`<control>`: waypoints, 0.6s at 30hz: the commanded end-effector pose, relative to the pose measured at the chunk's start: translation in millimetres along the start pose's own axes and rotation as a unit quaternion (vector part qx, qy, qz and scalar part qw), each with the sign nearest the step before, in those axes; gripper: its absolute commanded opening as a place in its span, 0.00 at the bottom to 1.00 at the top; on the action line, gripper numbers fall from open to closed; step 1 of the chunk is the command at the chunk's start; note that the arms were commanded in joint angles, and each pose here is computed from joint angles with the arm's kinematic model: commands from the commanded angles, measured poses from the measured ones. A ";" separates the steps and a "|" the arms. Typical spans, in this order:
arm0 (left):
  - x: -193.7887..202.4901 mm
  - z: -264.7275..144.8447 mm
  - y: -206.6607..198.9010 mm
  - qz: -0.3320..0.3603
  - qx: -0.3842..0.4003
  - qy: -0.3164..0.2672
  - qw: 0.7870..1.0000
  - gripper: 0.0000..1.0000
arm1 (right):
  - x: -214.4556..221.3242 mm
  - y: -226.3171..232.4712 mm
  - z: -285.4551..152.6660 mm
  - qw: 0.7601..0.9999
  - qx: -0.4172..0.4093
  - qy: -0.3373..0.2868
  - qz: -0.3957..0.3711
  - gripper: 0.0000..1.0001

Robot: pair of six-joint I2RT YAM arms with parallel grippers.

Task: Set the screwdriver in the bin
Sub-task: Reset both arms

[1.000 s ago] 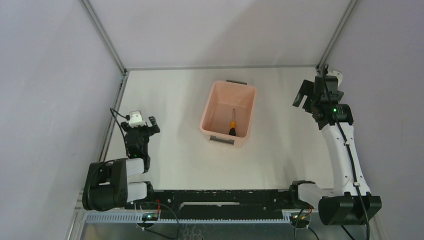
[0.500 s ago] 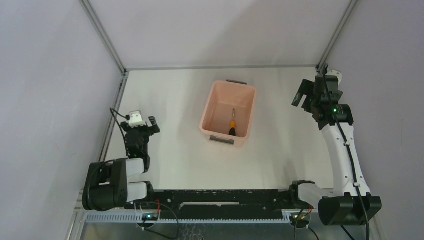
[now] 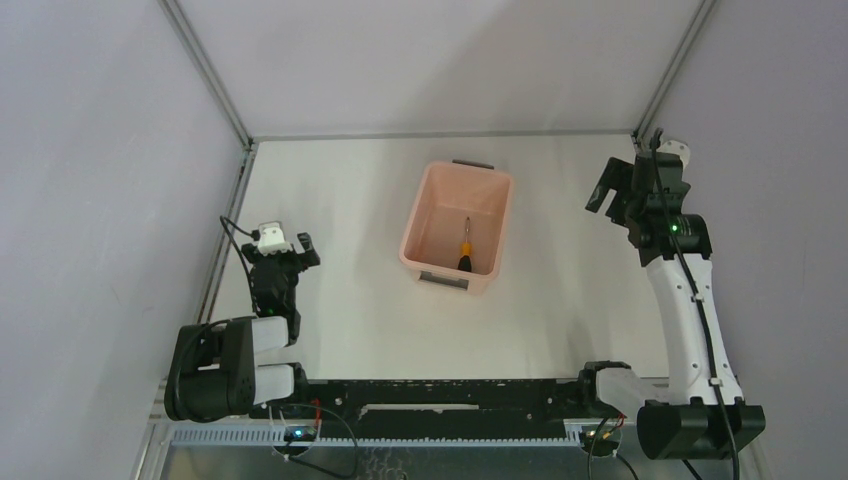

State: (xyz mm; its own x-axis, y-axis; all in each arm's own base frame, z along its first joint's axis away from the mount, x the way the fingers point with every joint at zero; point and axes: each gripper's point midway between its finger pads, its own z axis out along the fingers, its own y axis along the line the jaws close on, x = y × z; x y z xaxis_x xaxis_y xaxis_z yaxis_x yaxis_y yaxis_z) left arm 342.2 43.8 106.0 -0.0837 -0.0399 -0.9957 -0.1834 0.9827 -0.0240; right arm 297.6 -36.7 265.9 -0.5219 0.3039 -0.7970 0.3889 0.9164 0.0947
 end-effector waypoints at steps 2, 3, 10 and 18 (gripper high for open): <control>-31.8 9.6 -1.8 0.003 -0.001 -0.045 0.999 1.00 | -15.5 2.1 -9.5 0.999 -0.013 -0.035 0.013 1.00; -32.0 9.7 -2.1 0.003 0.000 -0.046 0.999 1.00 | -15.7 1.8 -10.3 0.999 -0.013 -0.036 0.014 1.00; -31.7 9.6 -1.7 0.003 -0.001 -0.045 0.999 1.00 | -15.9 2.8 -15.0 0.999 -0.021 -0.039 0.011 1.00; -31.3 9.6 -1.8 0.004 -0.001 -0.045 0.999 1.00 | -14.6 15.0 -15.7 0.998 -0.052 -0.032 0.021 1.00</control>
State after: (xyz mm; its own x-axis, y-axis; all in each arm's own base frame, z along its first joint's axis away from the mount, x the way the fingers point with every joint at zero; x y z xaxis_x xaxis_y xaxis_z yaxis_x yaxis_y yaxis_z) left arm 342.2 43.7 106.0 -0.0837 -0.0403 -0.9957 -0.1835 0.9827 -0.0243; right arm 294.9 -29.1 275.5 -0.5001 0.3064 -0.8100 0.3520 0.9265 0.1332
